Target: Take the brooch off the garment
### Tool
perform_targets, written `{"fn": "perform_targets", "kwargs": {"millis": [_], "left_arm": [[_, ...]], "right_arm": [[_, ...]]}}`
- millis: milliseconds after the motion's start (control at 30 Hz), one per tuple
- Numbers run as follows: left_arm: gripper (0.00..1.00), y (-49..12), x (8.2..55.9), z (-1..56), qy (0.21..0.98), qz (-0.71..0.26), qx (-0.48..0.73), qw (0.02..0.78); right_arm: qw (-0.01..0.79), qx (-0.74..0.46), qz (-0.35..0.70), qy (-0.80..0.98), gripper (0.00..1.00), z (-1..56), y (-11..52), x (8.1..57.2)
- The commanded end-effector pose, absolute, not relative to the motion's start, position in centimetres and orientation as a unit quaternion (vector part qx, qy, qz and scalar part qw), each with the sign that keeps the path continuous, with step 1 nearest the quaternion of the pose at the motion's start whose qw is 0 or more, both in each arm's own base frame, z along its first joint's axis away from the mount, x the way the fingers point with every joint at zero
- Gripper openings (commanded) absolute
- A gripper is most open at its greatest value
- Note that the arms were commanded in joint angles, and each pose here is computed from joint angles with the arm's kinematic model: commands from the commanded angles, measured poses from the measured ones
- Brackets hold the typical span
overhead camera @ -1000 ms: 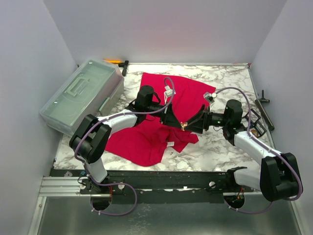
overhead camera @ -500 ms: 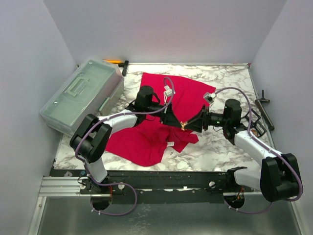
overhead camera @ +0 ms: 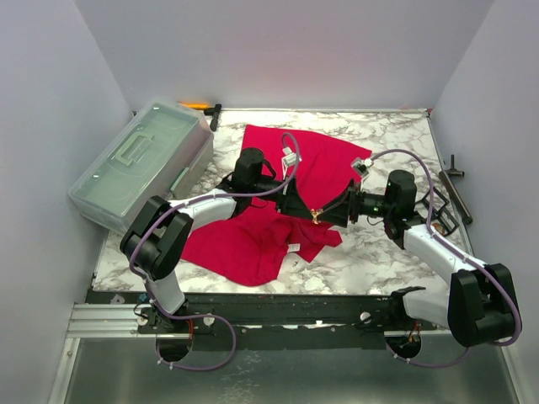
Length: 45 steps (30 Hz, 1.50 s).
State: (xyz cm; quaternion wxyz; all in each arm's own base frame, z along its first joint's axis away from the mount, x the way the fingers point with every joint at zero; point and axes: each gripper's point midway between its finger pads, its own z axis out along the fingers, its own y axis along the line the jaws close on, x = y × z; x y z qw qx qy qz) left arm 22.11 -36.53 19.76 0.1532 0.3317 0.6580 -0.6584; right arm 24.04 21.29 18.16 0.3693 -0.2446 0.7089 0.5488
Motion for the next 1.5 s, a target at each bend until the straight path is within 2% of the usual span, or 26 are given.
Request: {"fn": "perform_targets", "kwargs": {"millis": [0, 933, 1467], "left_arm": [[0.00, -36.7, 21.6, 19.6, 0.649, -0.662, 0.344, 0.152], [0.00, -36.9, 21.2, 19.6, 0.643, -0.660, 0.354, 0.158], [0.00, -37.0, 21.2, 19.0, 0.651, -0.658, 0.347, 0.153]], "right_arm": [[0.386, -0.253, 0.550, 0.696, 0.62, 19.4, 21.4, 24.6], [0.375, -0.218, 0.524, 0.733, 0.53, 17.3, 21.1, 26.6], [0.410, -0.200, 0.506, 0.732, 0.46, 18.4, 20.7, 27.7]]}}
